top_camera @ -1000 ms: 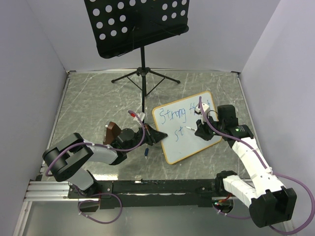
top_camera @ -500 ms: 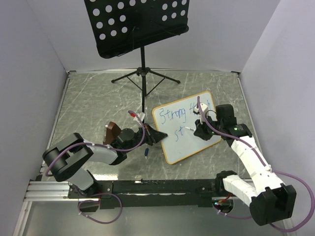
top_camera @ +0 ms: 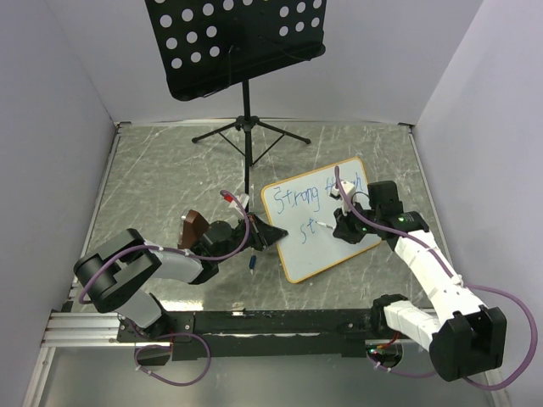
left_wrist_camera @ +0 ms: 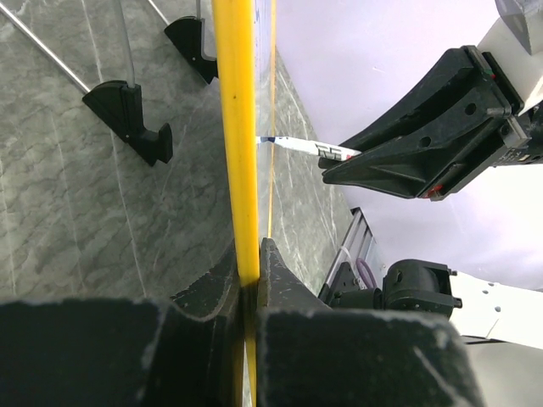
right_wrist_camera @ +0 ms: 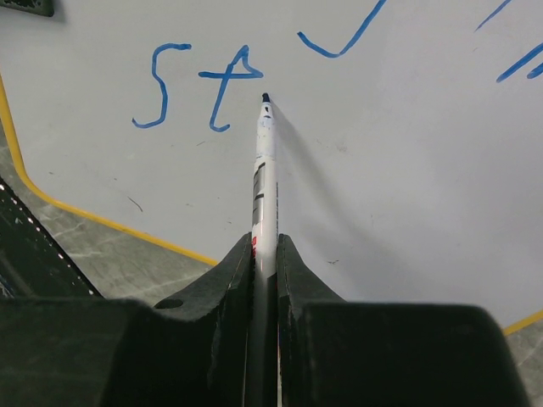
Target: Write a sentence on the whiteboard
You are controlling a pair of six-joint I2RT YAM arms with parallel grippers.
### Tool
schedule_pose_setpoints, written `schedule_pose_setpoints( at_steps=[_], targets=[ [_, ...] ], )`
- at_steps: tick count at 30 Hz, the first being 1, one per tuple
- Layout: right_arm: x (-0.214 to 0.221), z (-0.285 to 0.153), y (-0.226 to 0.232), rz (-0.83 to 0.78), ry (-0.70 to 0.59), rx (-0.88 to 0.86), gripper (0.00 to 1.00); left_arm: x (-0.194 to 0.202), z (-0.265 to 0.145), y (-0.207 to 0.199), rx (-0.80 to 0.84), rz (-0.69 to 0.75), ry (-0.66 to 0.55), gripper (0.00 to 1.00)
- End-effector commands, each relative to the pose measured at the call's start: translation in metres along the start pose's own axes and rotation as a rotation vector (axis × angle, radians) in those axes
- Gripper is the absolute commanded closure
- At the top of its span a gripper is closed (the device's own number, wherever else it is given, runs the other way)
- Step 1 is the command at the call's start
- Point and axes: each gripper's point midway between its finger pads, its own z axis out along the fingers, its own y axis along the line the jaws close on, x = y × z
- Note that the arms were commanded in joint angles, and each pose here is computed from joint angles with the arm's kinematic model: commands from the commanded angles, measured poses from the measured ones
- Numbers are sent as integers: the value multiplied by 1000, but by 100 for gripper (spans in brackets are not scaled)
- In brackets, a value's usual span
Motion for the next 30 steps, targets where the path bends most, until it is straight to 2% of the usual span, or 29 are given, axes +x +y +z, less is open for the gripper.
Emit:
schedule_pose_setpoints(
  at_steps=[1,19,30],
  targets=[
    [3,2,0,-48,19,-3,100,-25,4,-46,167,61,-81,99],
    [23,-5,16,-83,68,-62,100,-23,2,-44,165,54,-76,99],
    [-9,-4,-7,-47,2,39,100,-22,3,-45,167,56,-73,99]
  ],
)
